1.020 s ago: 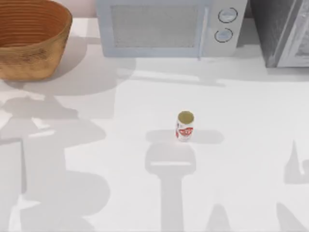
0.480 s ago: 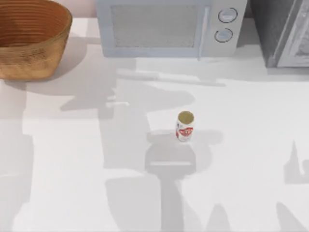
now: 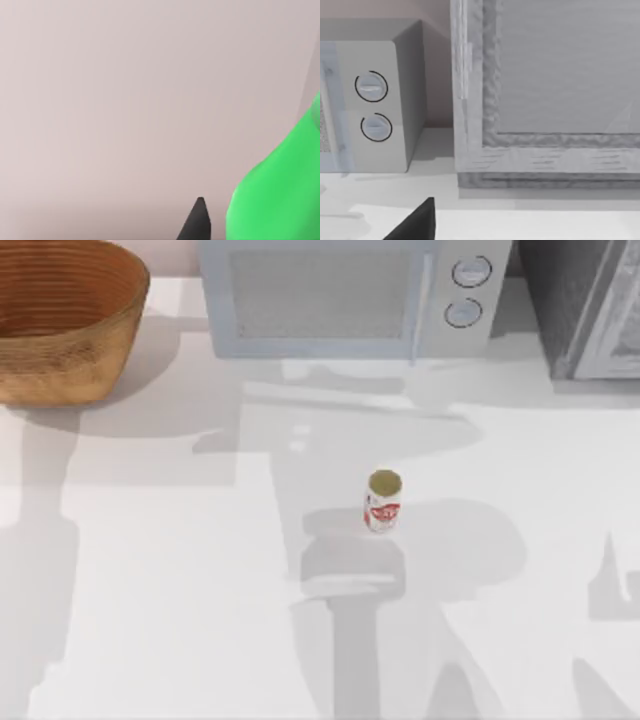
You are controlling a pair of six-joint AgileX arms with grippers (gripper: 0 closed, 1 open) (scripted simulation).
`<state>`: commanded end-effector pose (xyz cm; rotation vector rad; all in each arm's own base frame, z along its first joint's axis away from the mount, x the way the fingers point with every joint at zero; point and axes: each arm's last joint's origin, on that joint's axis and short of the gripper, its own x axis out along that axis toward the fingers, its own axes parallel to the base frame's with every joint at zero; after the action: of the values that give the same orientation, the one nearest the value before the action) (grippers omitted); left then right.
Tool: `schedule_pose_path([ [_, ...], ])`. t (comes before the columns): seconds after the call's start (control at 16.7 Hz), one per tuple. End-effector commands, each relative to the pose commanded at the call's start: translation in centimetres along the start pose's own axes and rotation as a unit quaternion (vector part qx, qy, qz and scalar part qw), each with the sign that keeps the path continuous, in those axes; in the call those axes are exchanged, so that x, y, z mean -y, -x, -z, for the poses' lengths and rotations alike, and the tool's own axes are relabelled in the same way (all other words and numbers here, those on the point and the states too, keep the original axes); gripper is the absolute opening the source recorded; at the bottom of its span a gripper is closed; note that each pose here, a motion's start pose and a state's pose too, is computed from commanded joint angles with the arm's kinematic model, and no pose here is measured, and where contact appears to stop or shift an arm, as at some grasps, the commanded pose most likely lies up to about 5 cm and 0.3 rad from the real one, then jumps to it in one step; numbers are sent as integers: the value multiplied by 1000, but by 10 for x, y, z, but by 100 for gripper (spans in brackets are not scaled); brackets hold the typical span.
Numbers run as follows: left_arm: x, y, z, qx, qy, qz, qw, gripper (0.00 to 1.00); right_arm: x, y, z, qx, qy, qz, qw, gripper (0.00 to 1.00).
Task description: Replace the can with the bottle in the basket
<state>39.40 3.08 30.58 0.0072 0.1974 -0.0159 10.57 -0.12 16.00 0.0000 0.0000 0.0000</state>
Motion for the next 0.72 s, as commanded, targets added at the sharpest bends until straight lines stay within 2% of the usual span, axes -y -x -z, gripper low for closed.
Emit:
schedule_pose_path([
  [0.24, -2, -12, 3, 7, -2, -2, 1000, 0, 0, 0, 0, 0, 0, 0, 1000, 100],
  [0.54, -1, -54, 32, -4, 0, 0, 1000, 0, 0, 0, 0, 0, 0, 0, 1000, 100],
  [0.72, 0, -57, 31, 0, 0, 0, 1000, 0, 0, 0, 0, 0, 0, 0, 1000, 100],
])
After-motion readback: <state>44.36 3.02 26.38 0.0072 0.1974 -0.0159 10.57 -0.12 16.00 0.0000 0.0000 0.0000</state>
